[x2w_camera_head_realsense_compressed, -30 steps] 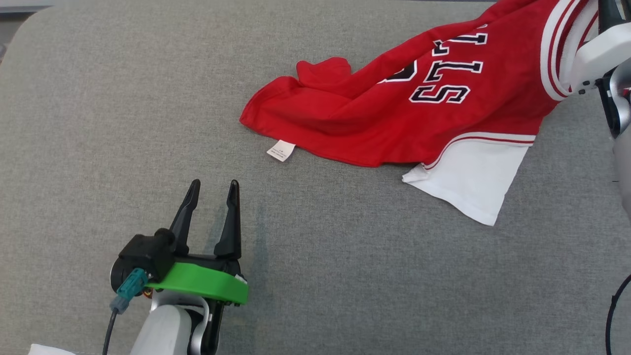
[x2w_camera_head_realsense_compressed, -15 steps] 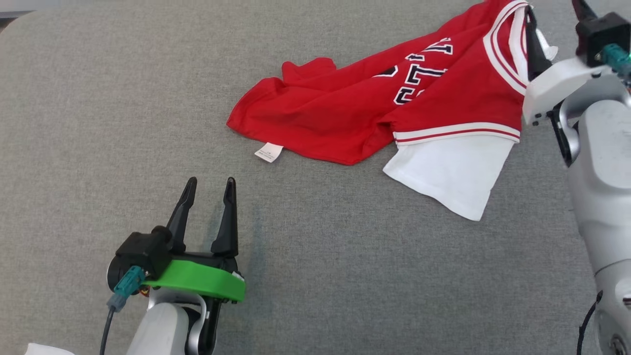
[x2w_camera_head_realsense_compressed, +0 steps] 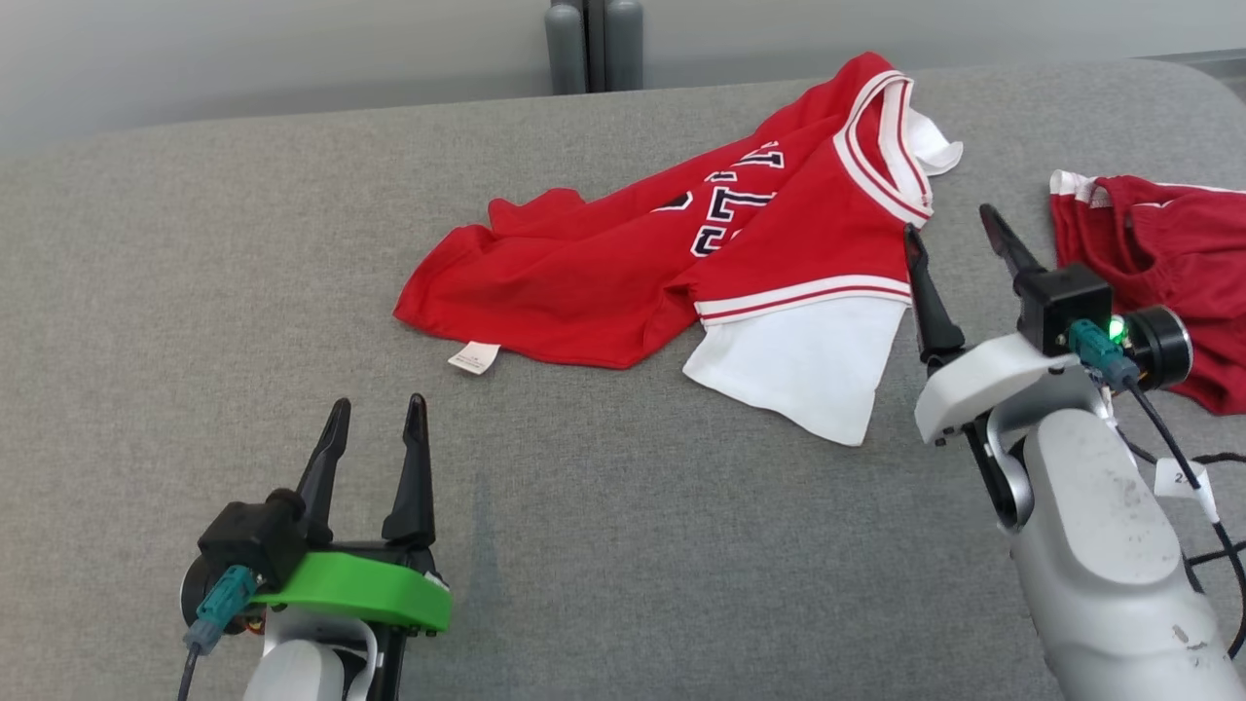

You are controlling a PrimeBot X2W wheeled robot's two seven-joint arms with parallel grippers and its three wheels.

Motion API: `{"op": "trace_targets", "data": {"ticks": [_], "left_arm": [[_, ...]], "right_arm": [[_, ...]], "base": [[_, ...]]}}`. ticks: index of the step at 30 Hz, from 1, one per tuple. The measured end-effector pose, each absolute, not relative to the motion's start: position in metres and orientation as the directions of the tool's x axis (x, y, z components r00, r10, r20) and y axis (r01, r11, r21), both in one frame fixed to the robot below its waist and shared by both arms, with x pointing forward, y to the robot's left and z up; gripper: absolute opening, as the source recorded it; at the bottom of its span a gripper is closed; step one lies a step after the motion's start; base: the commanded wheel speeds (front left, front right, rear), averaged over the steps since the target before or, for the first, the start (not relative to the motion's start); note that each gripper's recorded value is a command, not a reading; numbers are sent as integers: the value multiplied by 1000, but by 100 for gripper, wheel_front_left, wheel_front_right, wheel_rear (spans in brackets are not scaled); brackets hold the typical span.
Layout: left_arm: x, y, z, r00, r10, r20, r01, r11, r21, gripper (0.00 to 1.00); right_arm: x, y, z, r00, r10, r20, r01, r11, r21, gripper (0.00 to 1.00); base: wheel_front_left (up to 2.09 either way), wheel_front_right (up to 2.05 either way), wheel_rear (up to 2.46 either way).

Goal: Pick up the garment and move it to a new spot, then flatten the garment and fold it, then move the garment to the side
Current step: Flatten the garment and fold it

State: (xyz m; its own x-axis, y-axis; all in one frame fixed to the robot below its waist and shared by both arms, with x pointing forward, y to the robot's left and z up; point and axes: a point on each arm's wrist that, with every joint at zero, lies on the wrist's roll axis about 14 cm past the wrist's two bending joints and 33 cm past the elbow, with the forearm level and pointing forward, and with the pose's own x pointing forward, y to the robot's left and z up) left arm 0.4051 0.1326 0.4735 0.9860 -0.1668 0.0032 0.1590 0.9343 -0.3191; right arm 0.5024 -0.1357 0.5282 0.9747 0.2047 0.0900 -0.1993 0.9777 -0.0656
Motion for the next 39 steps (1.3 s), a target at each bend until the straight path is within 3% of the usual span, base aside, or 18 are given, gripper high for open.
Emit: {"op": "trace_targets", "data": {"ticks": [10,16,32,39], "left_arm": [[382,139,481,990,-142,20,141,936,-323,100],[371,148,479,993,-114,14,112,938,-327,100],[363,155,479,996,-90,14,90,940,-329,100],[363,157,475,997,-82,0,77,939,-334,100]], "right_arm": [[432,-160,517,989,110,97,-121,987,108,100],[409,-165,514,991,91,100,-104,985,140,100],[399,-161,504,992,101,73,-112,982,153,100],[403,-147,461,986,145,-78,-131,978,162,100]], "base": [[0,0,0],[0,0,0],[0,0,0],[0,0,0]]}}
